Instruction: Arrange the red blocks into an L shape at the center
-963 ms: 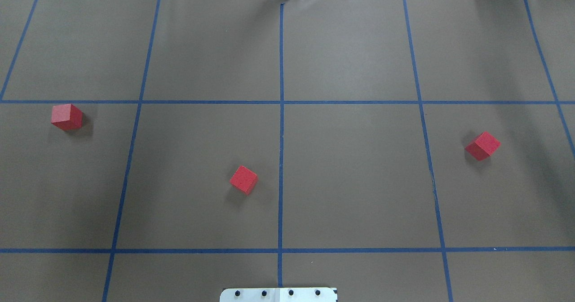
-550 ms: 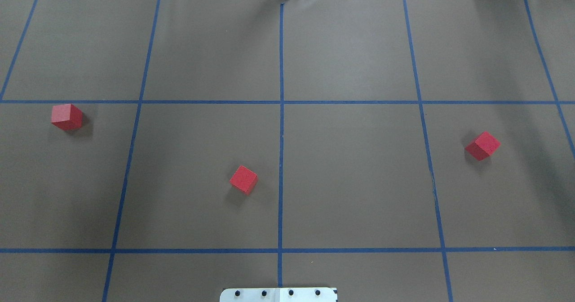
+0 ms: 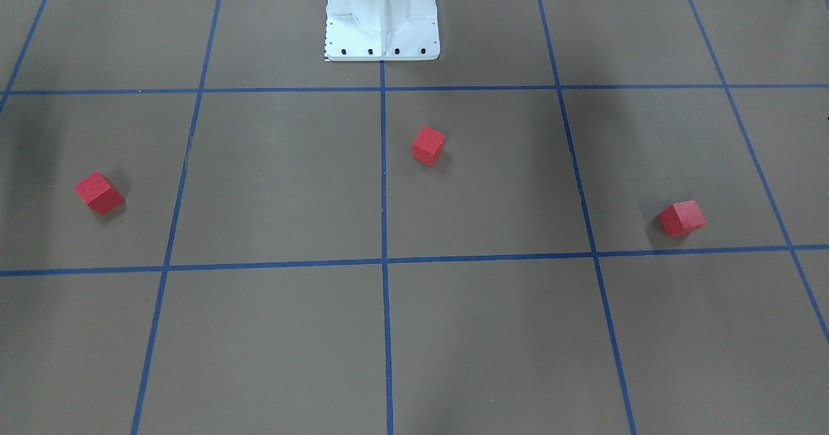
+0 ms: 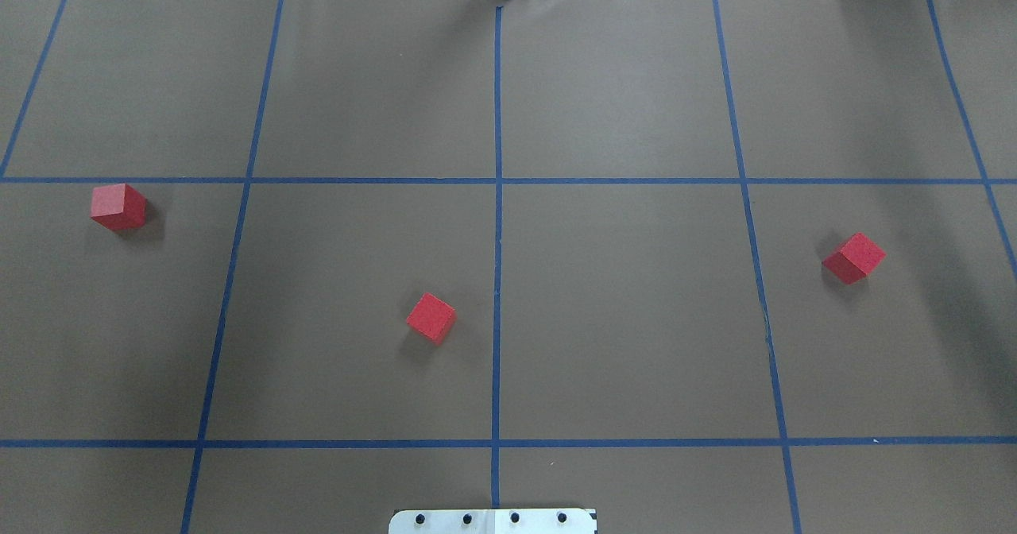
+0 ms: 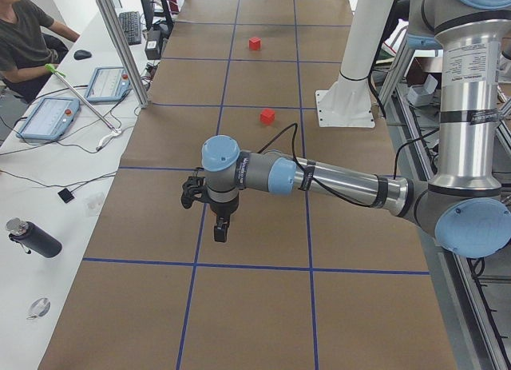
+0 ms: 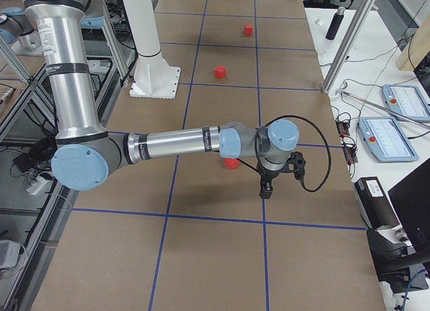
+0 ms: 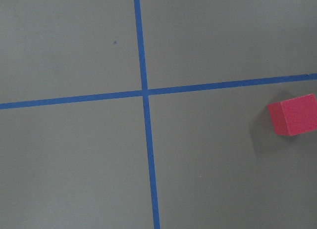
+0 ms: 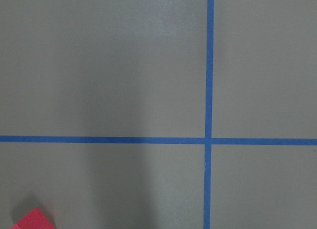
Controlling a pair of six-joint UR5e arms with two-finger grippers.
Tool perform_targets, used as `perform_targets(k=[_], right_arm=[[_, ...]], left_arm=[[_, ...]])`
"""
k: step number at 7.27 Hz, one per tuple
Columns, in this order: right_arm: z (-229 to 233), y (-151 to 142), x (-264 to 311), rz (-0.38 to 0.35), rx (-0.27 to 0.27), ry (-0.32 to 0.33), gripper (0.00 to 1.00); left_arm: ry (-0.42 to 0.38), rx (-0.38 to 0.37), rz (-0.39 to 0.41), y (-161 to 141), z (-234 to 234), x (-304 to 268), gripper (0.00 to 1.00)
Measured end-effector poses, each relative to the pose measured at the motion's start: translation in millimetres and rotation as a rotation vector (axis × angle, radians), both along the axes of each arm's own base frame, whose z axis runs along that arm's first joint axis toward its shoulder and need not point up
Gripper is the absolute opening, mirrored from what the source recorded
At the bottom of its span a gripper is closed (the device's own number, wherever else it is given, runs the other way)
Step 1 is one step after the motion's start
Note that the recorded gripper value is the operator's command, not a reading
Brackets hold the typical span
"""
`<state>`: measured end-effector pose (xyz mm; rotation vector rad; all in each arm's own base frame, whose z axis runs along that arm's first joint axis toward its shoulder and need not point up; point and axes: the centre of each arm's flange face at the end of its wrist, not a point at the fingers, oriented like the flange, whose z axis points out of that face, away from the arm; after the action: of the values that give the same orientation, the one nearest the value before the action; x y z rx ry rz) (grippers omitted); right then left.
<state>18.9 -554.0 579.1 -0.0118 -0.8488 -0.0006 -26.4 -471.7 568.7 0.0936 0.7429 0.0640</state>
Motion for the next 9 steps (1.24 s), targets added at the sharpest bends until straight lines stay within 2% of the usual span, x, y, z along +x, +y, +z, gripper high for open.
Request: perform_targets(k=[3, 6, 7, 9], right_arm=[[7.2, 7.7, -1.3, -0.002, -0.012, -0.012, 1.0], [8.2, 9.0, -10.1, -0.018, -0.013, -0.012, 1.0], [8.2, 9.2, -15.9, -0.029, -0.005, -0.013, 1.0], [10.0, 13.4, -31.5, -0.057, 0.052, -0.019, 1.0]], left_arm=[[0.01, -0.007, -0.001, 1.7, 1.5, 0.6, 1.0], [0.07, -0.016, 0.006, 3.2, -2.0, 4.8, 1.0], [0.076, -0.016, 0.006, 3.3, -3.3, 5.2, 1.0], [0.079, -0.017, 0.003, 2.9, -4.9, 5.4, 1.0]])
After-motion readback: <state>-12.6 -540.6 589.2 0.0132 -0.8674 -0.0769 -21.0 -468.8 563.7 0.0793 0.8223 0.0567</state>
